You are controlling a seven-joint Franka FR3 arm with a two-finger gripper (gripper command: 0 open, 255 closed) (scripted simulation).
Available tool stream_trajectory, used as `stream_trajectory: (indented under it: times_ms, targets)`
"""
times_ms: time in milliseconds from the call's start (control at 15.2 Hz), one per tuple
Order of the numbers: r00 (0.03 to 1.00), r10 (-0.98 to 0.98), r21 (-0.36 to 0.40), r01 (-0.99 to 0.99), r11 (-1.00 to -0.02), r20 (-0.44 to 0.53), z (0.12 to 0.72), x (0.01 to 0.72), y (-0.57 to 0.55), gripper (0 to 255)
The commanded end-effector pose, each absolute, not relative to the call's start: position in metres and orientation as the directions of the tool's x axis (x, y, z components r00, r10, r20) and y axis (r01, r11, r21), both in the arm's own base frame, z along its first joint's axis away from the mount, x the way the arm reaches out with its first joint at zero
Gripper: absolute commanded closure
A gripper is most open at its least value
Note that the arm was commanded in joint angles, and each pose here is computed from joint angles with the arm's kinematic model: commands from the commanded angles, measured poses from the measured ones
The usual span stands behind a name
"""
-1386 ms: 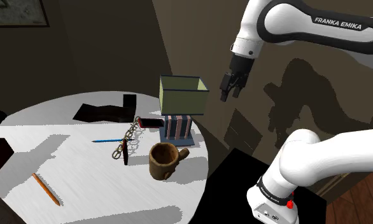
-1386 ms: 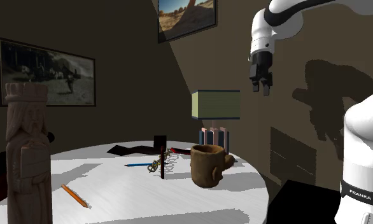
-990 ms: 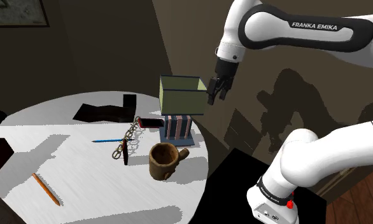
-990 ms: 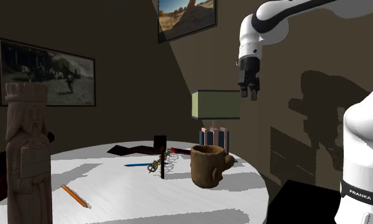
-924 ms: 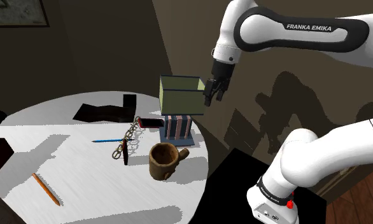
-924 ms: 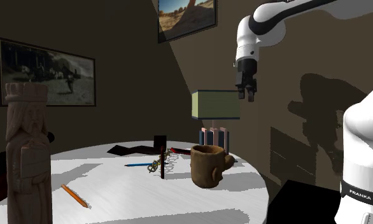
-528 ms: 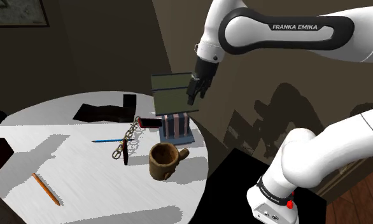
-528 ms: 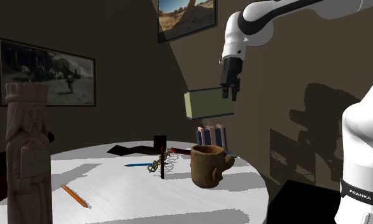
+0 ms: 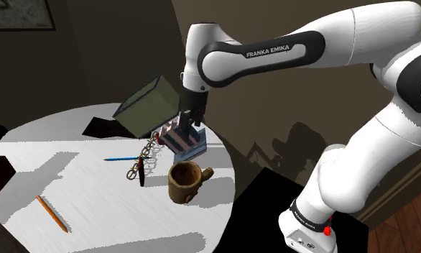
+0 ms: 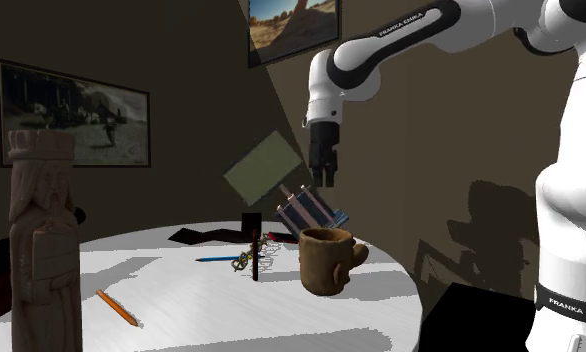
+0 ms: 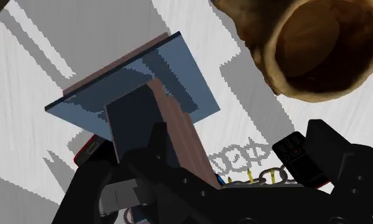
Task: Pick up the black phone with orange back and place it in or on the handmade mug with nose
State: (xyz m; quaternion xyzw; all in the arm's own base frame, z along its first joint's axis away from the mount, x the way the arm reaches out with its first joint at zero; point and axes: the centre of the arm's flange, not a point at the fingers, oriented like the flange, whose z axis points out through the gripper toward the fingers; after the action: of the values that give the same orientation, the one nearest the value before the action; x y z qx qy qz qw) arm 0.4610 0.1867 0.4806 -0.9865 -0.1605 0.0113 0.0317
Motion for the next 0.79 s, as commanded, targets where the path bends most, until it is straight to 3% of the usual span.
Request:
stream_trajectory:
  times_ms: [0,726]
  targets:
    - [0.933,0.359,-0.060,0.358,-0.932,-0.012,0.466,0.473,0.210,0]
    - [0.821,0.571,-0.023,0.571,-0.821,-0.005,0.402,0.523,0.334,0]
